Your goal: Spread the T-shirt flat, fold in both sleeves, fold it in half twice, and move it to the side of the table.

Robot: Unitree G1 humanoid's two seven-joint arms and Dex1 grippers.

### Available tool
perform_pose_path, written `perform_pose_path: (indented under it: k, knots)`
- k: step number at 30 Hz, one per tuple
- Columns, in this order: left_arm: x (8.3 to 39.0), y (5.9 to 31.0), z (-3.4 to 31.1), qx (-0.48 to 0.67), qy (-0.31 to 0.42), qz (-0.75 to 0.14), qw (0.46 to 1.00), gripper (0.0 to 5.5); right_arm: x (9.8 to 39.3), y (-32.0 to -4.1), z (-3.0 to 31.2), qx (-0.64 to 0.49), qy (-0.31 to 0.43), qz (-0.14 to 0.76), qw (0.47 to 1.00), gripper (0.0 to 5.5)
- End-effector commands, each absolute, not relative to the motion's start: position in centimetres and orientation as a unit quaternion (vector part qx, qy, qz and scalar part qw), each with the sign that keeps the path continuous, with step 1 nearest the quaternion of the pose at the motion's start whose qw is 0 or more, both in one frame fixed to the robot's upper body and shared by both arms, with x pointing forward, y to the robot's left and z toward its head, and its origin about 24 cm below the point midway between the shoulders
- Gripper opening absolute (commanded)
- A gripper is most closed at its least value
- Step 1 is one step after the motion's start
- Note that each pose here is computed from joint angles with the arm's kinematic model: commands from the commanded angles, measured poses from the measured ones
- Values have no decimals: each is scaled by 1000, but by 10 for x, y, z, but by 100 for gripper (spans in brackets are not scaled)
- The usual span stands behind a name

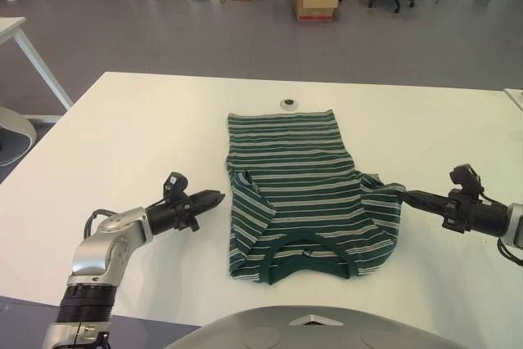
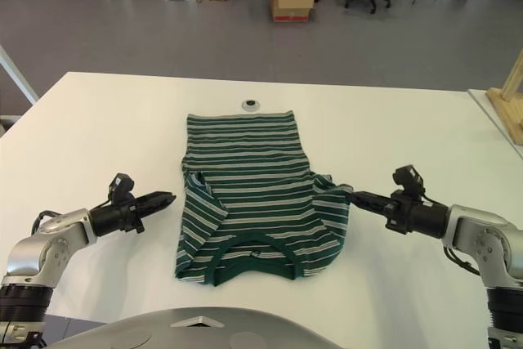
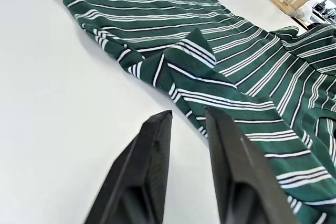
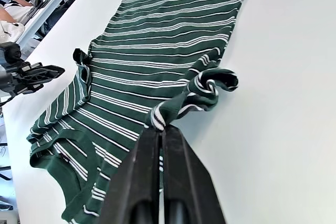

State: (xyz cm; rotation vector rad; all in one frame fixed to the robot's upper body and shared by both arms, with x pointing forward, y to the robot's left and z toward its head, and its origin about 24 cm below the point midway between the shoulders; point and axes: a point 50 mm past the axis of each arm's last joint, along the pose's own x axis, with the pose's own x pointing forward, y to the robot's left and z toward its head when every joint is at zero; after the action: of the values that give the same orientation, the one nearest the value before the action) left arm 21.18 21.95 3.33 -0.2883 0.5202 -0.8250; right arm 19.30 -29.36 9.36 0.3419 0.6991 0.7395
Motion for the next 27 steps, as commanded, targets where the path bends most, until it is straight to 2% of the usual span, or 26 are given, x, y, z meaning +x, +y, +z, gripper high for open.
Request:
perform_pose_path:
  k: [1,9,15,22,25,27]
  knots:
    - [216,216,37,-127,239,-404,874,116,196,-274,88,172,338,382,843,3]
    - [215,213,35,-127,241,-407,872,116,206,-231,75,180,344,433,813,3]
    - [214,213,33,-128,241,-403,873,116,197,-220,58,162,375,440,799,3]
    - [214,208,32,-123,244,-412,869,116,212,-197,88,244,279,484,793,127]
    - [216,206,33,-110,234,-413,873,116,222,-207,94,235,262,439,827,152]
    - [223,211,40,-59,202,-411,887,116,232,-229,93,152,253,373,880,152]
